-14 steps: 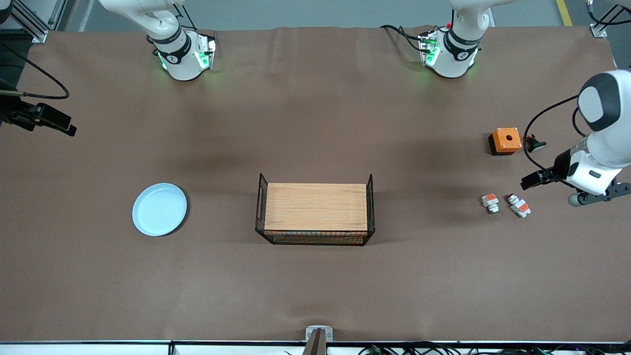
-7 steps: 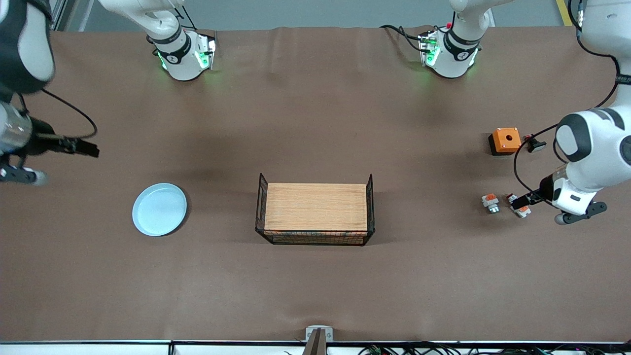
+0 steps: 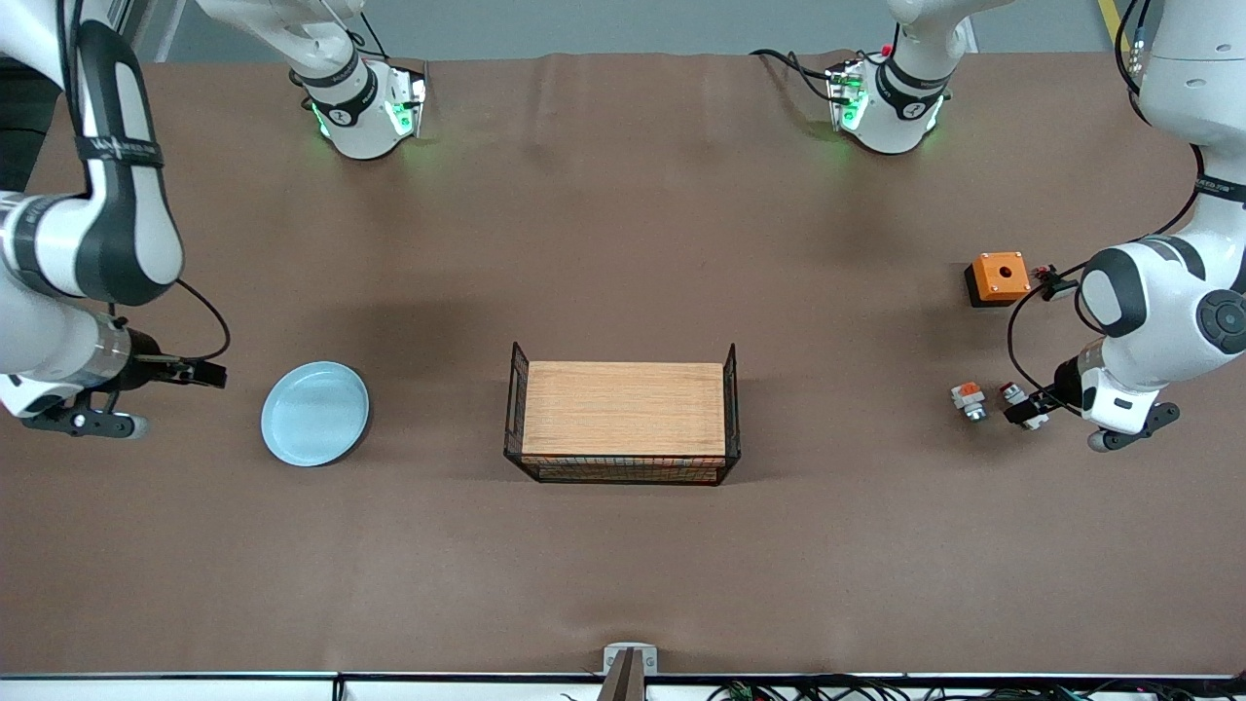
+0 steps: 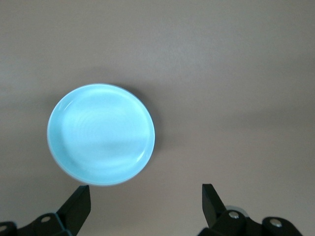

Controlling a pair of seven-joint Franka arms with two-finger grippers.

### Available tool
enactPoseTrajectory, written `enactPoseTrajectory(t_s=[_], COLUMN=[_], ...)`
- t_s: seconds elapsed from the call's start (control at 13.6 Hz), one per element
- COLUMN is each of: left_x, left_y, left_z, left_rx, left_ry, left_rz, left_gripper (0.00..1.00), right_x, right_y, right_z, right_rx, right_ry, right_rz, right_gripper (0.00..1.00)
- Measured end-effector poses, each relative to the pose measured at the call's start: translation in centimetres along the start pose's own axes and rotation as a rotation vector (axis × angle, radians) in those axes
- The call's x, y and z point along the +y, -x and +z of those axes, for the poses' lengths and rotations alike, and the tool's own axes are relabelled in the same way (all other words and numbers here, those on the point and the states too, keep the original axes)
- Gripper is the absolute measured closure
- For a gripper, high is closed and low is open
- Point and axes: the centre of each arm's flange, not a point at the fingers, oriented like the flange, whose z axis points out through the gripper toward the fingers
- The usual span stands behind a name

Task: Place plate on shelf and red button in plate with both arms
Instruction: 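Lower the right gripper to the plate rim while the left gripper grasps the switch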

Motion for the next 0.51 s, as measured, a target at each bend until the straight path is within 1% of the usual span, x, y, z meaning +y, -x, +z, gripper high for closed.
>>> enactPoseTrajectory(t_s=[0.15, 0.29, 0.37, 0.51], left_x=[0.0, -0.3, -0.6, -1.0], left_y=[-0.1, -0.2, -0.2, -0.3], left_z=[0.6, 1.4, 1.7, 2.0], left_rx=[0.010, 0.014, 0.013, 0.013], left_ry=[0.004, 0.006, 0.006, 0.006], left_rz=[-0.001, -0.007, -0.011, -0.018], left_gripper=[0.07, 0.07, 0.07, 0.07], right_x=[0.0, 0.1, 0.1, 0.4], right_y=[0.7, 1.1, 1.1, 1.0], right_z=[3.3, 6.4, 7.8, 10.6], right_rx=[0.036, 0.051, 0.049, 0.028], right_ry=[-0.001, 0.002, 0.003, -0.009], right_rz=[0.001, 0.002, 0.004, 0.026], right_gripper=[0.00, 0.00, 0.00, 0.00])
